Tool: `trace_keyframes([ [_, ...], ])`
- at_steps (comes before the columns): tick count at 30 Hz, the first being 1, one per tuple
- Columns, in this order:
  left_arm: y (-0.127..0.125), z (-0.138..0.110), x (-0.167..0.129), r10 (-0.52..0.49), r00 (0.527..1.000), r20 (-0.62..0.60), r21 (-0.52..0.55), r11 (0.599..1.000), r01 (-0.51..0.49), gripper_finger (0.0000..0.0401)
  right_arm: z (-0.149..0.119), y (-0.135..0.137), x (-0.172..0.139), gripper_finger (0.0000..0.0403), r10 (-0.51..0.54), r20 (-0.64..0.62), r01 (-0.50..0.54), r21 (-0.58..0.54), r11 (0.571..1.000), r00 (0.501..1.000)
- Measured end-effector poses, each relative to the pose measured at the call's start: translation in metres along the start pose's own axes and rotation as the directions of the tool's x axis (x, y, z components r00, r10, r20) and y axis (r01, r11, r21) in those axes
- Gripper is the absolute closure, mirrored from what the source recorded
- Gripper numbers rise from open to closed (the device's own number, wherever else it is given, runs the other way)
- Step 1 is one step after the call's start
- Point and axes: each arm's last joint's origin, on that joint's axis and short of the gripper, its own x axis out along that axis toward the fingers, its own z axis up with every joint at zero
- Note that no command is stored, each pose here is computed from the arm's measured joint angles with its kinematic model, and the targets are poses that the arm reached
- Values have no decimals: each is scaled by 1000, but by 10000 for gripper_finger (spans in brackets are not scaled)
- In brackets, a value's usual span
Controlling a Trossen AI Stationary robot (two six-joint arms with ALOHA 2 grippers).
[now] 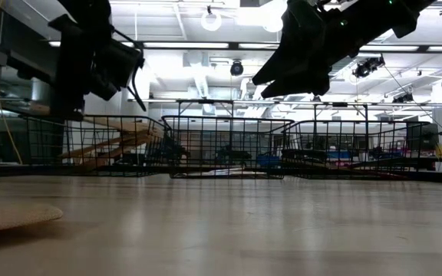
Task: Pick & Place Kitchen Items
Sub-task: Put the brown serving spoon into the left mesh basket
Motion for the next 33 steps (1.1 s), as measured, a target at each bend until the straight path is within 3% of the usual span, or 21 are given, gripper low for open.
trace_keyframes([
  [19,-9,2,6,-5,999,36,21,1000,4,329,0,0,0,164,-2,1,2,19,1000,1000],
  [27,-8,2,6,17,999,44,23,1000,-18,224,0,0,0,164,-2,1,2,16,1000,1000],
  [33,-8,2,6,4,999,39,23,1000,-5,209,0,0,0,164,2,-1,-2,16,1000,1000],
])
